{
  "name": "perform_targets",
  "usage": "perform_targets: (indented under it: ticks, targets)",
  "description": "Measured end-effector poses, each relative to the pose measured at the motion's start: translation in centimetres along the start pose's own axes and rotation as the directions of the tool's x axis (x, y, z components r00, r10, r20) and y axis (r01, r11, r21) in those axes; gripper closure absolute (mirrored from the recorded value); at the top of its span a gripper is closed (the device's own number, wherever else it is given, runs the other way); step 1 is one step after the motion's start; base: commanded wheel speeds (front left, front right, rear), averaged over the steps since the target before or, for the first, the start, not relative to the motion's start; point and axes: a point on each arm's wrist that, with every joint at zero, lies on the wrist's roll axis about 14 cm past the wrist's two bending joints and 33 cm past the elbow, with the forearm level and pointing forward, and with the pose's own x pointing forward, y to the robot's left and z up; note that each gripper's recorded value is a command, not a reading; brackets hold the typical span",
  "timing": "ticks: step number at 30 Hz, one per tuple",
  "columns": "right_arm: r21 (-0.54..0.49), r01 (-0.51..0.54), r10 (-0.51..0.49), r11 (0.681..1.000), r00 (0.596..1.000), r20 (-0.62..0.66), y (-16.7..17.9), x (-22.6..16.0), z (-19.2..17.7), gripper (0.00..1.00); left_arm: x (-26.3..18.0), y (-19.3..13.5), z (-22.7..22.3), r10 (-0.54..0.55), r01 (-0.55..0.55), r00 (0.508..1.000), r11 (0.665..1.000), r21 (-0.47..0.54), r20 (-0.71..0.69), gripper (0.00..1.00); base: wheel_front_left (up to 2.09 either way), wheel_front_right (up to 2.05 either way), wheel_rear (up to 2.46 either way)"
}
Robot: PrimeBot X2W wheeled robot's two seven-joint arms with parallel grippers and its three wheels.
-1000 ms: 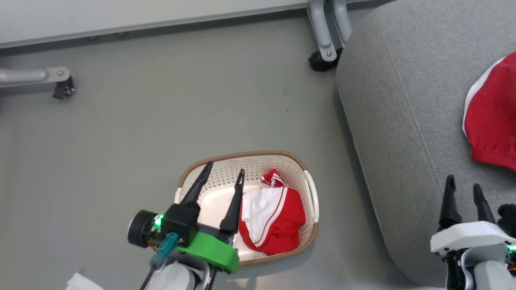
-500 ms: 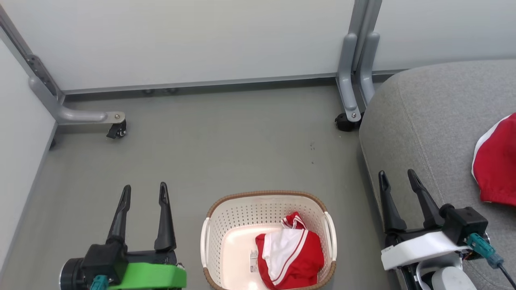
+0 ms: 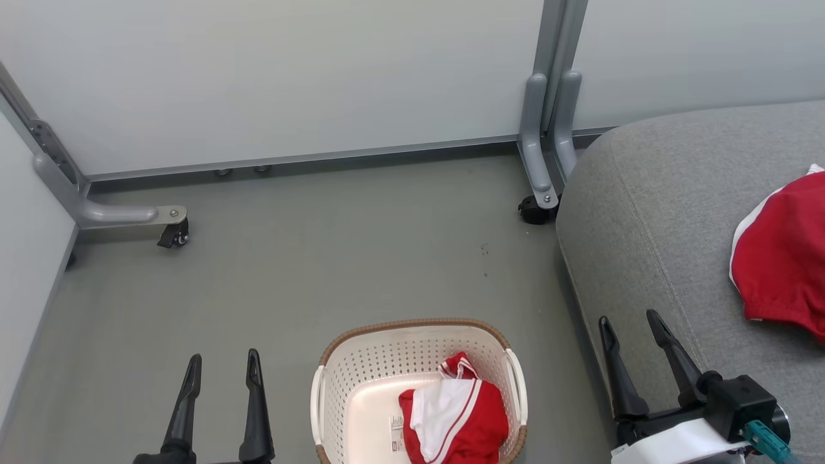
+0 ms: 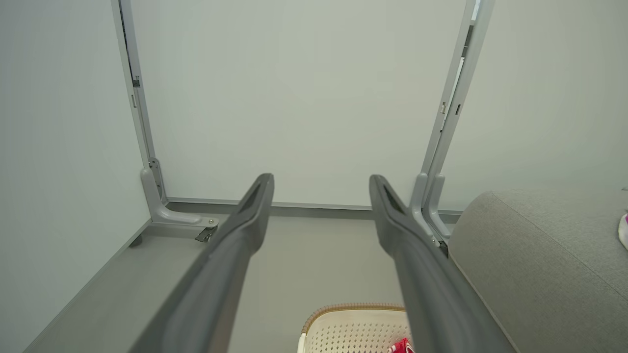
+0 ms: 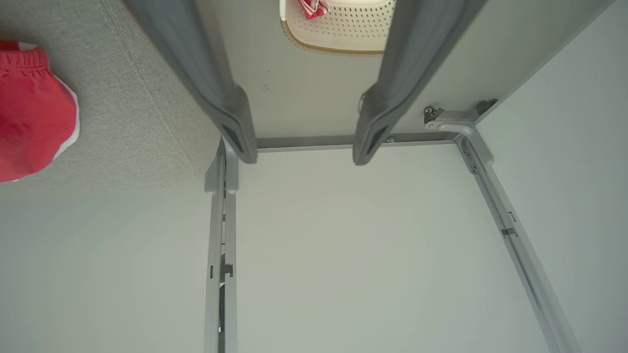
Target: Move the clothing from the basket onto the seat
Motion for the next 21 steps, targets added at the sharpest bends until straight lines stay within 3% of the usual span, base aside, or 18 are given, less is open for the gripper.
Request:
perform_targets:
  ticks: [21]
  targets:
    - [-0.043, -0.027, 0.027, 0.999, 1.0, 0.0, 0.9, -0.9, 0.1, 0.0, -0.6, -1.6, -0.4, -0.049, 0.049, 0.999, 0.999, 0.006, -0.012, 0.0, 0.0, 0.0, 0.0]
